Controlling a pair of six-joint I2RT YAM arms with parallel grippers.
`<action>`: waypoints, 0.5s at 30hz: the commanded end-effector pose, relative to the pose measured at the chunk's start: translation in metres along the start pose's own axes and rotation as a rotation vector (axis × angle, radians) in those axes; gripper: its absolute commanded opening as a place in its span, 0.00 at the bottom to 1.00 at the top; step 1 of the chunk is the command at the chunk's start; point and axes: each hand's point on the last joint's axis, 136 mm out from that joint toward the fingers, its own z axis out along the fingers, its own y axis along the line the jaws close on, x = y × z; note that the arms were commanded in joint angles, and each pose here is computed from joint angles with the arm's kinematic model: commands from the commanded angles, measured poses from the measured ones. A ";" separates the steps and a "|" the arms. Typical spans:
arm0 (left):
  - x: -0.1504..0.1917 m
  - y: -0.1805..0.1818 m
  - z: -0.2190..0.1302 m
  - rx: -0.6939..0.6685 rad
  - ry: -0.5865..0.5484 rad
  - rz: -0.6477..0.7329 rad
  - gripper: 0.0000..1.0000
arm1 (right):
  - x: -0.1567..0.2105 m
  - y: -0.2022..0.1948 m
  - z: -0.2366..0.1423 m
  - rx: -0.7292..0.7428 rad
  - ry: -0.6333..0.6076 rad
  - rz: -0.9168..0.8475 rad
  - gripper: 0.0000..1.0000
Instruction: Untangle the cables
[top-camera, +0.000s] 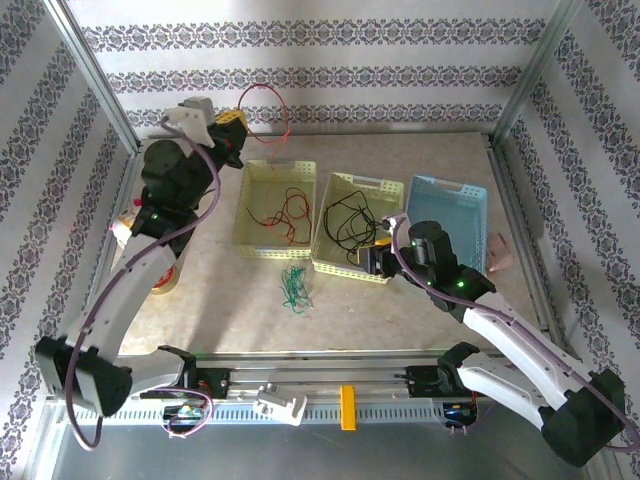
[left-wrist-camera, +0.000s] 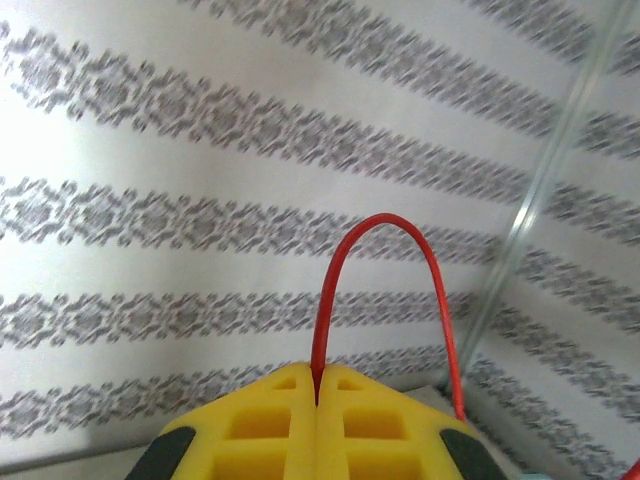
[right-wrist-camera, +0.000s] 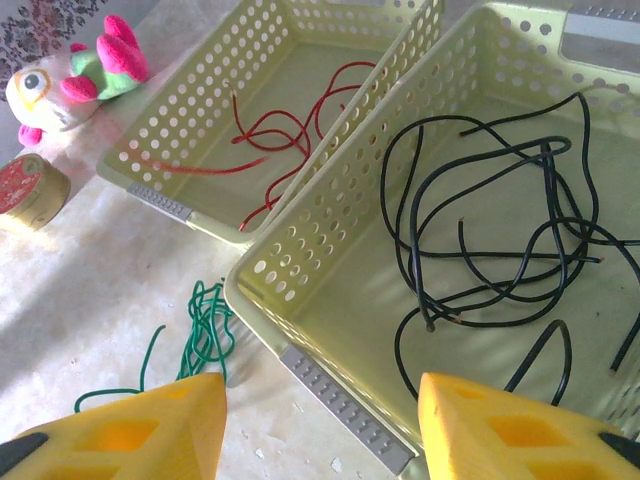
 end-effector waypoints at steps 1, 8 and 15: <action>0.010 0.018 0.017 -0.090 0.013 0.051 0.00 | -0.008 -0.005 -0.007 0.029 -0.031 -0.003 0.54; 0.116 0.070 0.026 -0.288 0.265 -0.029 0.00 | -0.004 -0.009 -0.008 0.044 -0.026 0.007 0.54; 0.251 0.108 0.004 -0.458 0.617 -0.185 0.00 | -0.001 -0.009 -0.006 0.037 -0.010 0.011 0.54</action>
